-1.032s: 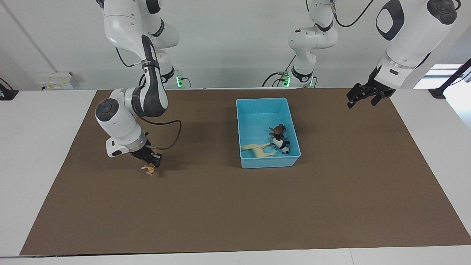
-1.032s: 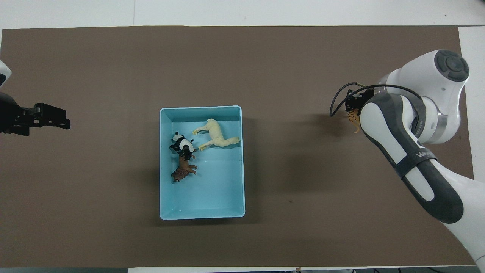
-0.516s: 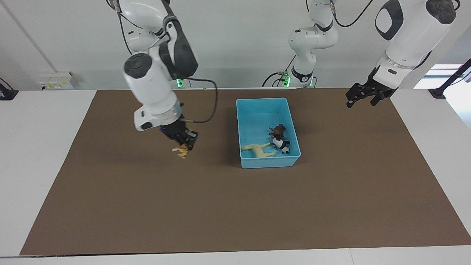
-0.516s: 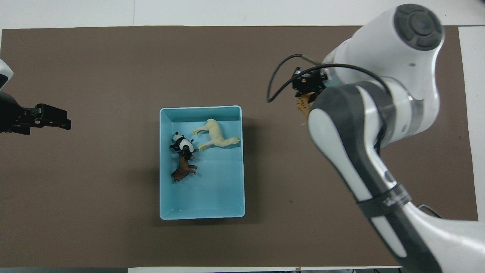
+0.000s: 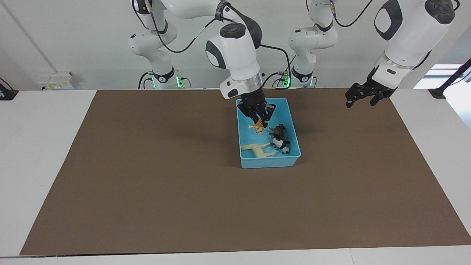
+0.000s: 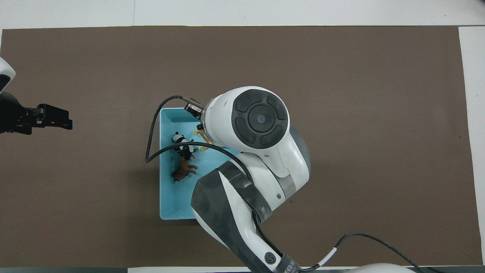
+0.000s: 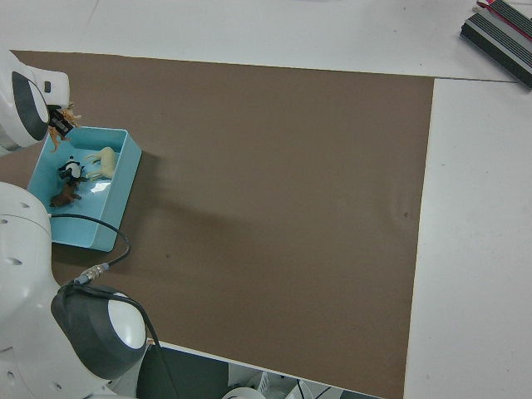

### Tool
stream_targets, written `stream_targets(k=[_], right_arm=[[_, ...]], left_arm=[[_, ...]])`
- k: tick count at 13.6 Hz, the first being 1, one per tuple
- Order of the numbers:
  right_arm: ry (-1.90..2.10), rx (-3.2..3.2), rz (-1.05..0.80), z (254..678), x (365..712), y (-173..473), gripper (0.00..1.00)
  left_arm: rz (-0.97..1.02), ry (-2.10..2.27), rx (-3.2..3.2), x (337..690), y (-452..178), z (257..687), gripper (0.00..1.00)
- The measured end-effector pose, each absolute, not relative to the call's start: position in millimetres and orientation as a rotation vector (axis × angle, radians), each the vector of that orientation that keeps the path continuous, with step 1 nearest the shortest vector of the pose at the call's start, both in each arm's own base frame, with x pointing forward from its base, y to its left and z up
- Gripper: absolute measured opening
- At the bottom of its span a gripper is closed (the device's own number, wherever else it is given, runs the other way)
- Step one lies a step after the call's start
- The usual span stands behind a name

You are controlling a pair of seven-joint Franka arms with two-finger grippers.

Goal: Put all toys into storage box

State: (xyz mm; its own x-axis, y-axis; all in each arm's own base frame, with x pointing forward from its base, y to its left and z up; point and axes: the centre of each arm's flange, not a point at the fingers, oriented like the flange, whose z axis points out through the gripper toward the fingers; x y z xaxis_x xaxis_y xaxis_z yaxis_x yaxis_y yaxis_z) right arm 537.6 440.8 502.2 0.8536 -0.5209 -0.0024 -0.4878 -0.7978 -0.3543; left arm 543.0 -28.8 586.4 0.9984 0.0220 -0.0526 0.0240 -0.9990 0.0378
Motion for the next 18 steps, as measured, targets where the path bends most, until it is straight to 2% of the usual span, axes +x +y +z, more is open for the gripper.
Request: stream_targets(k=[5,6,10,14,18], right_arm=[[0.751,-2.760,-0.083,482,524,456,0.96],[0.751,-2.799,-0.095,483,527,448,1.00],[0.572,-2.916,-0.120,521,561,368,1.00],[0.358,-2.987,-0.111,580,586,233,1.00],[0.200,-3.026,-0.102,618,590,91,1.00]], left_arm=[[-0.082,0.021,3.102,543,-34,586,1.00],[-0.083,0.016,3.103,543,-36,586,1.00],[-0.081,0.013,3.103,542,-37,587,1.00],[-0.077,0.004,3.107,541,-39,588,1.00],[-0.074,0.001,3.128,541,-37,589,1.00]])
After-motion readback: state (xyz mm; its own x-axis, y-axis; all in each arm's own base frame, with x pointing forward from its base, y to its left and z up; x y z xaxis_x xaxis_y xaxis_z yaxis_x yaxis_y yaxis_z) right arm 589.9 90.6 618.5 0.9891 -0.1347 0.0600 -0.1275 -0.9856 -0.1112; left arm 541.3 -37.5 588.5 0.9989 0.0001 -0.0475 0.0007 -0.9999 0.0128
